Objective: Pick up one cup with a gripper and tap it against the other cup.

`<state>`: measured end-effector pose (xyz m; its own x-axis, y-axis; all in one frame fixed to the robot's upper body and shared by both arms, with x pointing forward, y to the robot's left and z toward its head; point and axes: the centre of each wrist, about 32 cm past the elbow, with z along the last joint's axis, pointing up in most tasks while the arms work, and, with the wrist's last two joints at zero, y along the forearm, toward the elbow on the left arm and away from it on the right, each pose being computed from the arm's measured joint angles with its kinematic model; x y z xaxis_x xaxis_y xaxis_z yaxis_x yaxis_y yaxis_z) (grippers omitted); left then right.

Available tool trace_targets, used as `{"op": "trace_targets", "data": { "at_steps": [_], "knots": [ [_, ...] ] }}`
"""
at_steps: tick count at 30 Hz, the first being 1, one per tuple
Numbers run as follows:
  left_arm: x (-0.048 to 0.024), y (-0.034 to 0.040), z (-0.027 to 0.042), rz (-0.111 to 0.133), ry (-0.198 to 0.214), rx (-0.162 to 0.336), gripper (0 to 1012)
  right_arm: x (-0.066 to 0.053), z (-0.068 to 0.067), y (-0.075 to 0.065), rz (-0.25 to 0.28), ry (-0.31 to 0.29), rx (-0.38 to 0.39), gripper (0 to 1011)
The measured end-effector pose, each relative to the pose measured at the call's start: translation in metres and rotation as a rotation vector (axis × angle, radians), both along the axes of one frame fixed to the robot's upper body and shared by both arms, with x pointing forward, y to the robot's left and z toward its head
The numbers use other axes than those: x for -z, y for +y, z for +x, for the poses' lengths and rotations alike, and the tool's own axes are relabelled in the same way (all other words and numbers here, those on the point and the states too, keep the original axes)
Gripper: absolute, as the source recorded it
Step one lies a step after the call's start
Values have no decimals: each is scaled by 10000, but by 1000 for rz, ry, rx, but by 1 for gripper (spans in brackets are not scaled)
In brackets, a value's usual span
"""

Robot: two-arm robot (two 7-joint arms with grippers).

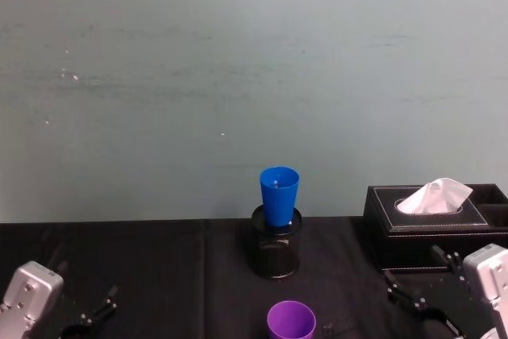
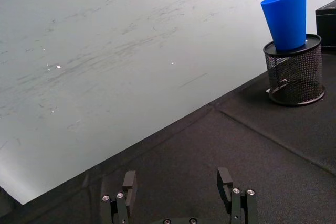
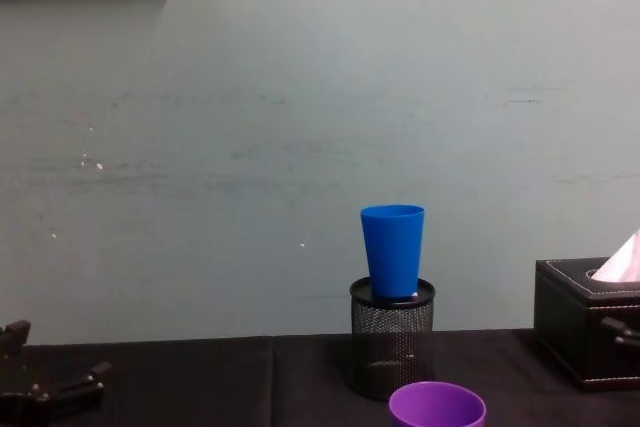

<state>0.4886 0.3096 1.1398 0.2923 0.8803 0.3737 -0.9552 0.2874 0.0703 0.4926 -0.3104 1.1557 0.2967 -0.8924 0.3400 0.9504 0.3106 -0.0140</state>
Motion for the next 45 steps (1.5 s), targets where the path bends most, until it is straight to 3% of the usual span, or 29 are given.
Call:
{"op": "trace_targets", "data": {
  "at_steps": [5,9,16,19,28,45],
  "knots": [
    [0,0,0,0,0,0,1000,-75,-26,-36,33,24,-62,1003],
    [0,0,0,0,0,0,1000,-85,-80,-137,88,94,-189,1003],
    [0,0,0,0,0,0,1000,-5,-117,-199,137,190,-420,1003],
    [0,0,0,0,0,0,1000,40,-93,-173,144,213,-479,1003],
    [0,0,0,0,0,0,1000,126,39,-40,134,253,-578,1003],
    [0,0,0,0,0,0,1000,248,293,156,92,258,-641,1003]
  ]
}}
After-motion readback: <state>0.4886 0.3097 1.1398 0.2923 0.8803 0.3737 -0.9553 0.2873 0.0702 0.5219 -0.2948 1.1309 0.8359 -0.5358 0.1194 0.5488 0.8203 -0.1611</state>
